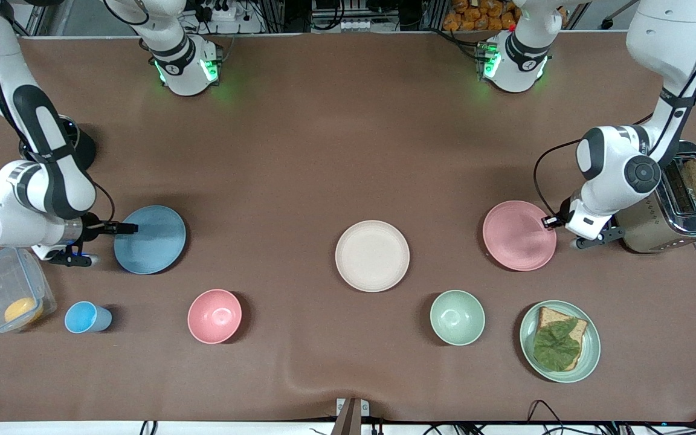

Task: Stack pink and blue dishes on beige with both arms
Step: 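Set the pink plate on the beige plate while the right gripper lifts the blue plate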

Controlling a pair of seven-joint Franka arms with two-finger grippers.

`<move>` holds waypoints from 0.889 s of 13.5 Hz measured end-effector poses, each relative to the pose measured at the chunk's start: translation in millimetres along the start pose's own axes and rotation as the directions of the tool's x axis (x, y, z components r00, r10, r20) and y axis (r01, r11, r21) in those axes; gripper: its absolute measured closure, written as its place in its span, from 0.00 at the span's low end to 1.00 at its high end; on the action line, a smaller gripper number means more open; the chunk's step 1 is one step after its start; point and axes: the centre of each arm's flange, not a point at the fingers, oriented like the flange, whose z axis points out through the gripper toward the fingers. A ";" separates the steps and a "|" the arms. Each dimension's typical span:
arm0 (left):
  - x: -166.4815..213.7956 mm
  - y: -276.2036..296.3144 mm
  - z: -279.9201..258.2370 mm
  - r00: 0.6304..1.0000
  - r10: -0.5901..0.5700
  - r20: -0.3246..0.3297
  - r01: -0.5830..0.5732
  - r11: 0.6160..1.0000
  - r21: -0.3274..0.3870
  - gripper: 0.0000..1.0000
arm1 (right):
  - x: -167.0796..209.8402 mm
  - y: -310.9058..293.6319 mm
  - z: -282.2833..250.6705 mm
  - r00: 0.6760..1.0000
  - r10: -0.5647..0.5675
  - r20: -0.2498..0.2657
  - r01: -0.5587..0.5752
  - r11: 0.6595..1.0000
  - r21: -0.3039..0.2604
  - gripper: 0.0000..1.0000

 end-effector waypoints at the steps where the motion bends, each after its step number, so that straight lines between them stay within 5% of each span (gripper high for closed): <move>1: 0.8 7.8 -14.2 1.000 0.008 -0.004 -0.008 1.000 -0.002 0.95 | 0.9 1.3 5.0 1.000 0.002 0.003 -0.002 1.000 0.001 0.08; 3: 1.3 31.9 -49.4 0.999 0.028 0.020 -0.028 1.000 0.003 0.95 | 1.5 2.7 11.8 1.000 0.009 0.009 -0.009 1.000 0.009 0.14; 9: -18.1 171.3 -137.8 0.999 0.041 0.014 -0.041 0.999 -0.031 0.95 | 1.8 0.8 11.0 0.999 0.041 0.004 -0.041 0.998 0.056 0.80; 12: -36.9 225.1 -119.6 0.999 0.015 0.049 -0.013 0.999 -0.043 0.95 | 1.6 -3.4 5.8 0.999 0.038 0.004 -0.038 0.997 0.066 0.87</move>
